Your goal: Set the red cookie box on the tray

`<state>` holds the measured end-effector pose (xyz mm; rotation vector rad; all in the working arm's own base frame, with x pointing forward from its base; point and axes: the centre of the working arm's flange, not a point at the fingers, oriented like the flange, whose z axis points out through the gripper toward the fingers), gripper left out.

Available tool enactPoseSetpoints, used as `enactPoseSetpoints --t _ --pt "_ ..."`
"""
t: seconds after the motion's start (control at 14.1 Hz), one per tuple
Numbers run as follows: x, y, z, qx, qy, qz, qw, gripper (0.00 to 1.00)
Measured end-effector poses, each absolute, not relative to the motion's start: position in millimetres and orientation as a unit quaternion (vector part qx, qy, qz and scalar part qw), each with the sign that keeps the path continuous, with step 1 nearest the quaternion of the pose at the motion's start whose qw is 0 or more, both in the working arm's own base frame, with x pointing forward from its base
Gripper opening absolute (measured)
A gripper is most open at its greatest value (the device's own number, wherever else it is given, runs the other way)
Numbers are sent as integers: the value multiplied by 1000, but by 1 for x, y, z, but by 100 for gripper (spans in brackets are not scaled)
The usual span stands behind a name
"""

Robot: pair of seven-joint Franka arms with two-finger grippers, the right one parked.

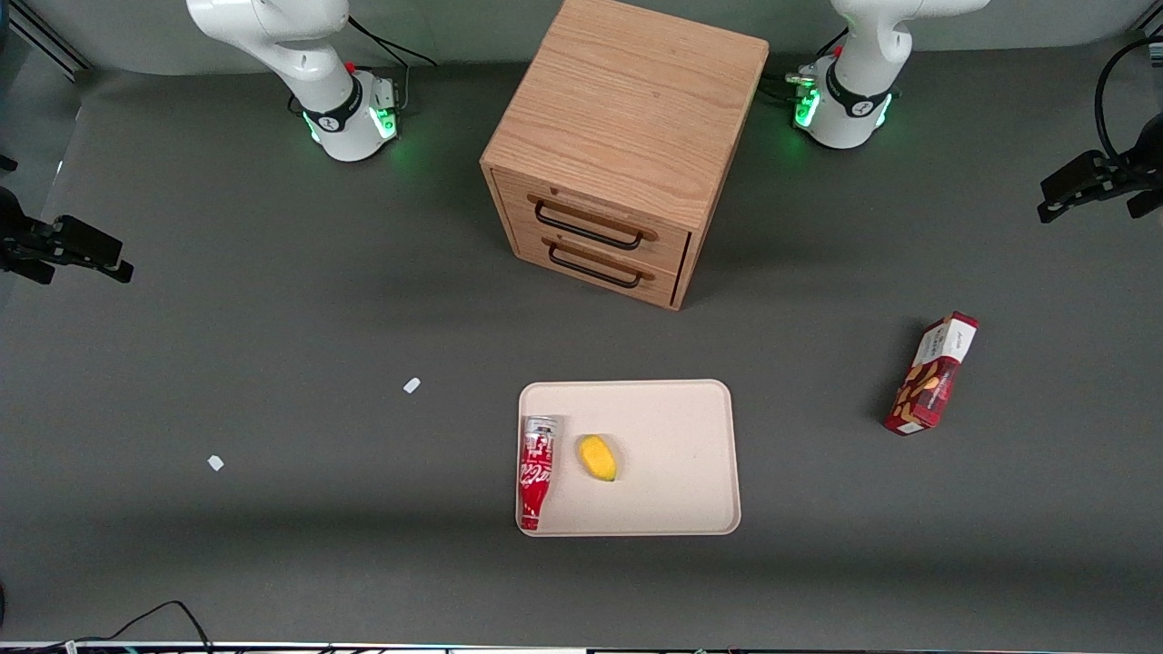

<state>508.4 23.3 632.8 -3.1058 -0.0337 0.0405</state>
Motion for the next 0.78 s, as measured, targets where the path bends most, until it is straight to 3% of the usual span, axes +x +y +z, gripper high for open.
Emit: enactPoseSetpoints --t 0.57,0.78 --pt "523 20 614 -1000 14 15 19 100" --pt "539 20 586 -997 68 33 19 100"
